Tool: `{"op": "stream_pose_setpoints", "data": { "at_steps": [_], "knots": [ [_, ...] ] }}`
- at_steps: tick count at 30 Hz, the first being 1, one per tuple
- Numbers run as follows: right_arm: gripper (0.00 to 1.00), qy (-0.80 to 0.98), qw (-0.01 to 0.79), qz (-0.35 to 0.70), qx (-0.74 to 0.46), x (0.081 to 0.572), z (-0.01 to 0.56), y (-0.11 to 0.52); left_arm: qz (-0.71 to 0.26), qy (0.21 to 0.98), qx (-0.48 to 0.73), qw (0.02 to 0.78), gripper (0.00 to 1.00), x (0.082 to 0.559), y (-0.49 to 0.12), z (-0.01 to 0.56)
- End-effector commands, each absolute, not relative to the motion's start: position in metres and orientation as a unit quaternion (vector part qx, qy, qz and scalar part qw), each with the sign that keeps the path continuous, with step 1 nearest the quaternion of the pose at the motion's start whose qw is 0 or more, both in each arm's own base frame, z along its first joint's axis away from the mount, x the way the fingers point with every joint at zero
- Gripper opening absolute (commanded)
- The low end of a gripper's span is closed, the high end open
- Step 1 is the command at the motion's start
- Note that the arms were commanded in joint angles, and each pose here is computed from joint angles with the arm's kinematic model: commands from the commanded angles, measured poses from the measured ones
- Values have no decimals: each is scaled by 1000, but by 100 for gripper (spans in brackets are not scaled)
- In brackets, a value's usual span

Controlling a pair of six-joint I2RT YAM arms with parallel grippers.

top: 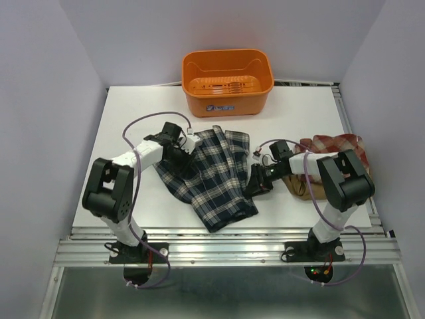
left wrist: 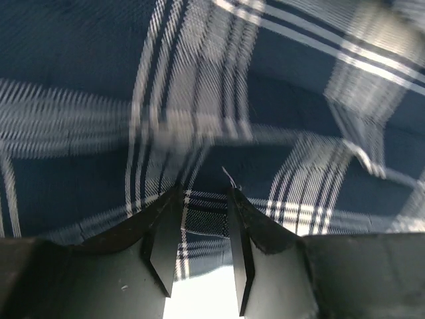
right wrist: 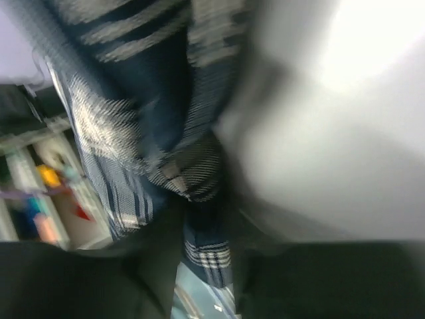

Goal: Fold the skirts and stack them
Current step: Fold the skirt

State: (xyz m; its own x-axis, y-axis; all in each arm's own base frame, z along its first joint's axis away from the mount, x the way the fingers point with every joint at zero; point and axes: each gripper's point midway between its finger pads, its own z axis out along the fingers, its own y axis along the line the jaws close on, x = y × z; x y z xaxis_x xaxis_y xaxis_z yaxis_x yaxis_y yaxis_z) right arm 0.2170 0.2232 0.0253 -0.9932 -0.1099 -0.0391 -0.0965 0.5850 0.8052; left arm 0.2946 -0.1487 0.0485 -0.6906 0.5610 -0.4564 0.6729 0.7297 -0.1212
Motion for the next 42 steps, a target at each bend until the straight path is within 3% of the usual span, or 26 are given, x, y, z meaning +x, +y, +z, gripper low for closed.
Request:
{"op": "stream_pose_setpoints", "data": {
  "at_steps": [1,6,11,17,23,27,30,33,36,42],
  "knots": [
    [49,-900,-32,-423,101,217,40,220,-115,914,329,206,44,331,-147,39],
    [53,-933,-108,-325,111,254,62,183,-103,895,348,257,44,384,-153,56],
    [60,-908,-248,-314,125,328,137,187,-160,849,385,324,59,377,-175,113],
    [61,-881,-297,-361,76,413,165,220,-202,819,335,420,74,353,-178,182],
    [59,-866,-301,-398,34,470,151,243,-200,812,290,466,79,353,-168,217],
    [60,-865,-296,-405,22,491,132,254,-212,822,284,447,81,341,-162,210],
    [62,-863,-288,-414,15,501,121,260,-261,775,406,408,84,294,-178,194],
    [62,-861,-278,-425,17,501,112,268,-235,744,514,357,84,248,-199,167],
    [62,-860,-272,-431,19,499,110,275,-144,725,585,334,84,223,-198,129],
    [62,-853,-281,-439,20,500,118,281,-130,735,568,347,85,233,-207,121]
  ]
}}
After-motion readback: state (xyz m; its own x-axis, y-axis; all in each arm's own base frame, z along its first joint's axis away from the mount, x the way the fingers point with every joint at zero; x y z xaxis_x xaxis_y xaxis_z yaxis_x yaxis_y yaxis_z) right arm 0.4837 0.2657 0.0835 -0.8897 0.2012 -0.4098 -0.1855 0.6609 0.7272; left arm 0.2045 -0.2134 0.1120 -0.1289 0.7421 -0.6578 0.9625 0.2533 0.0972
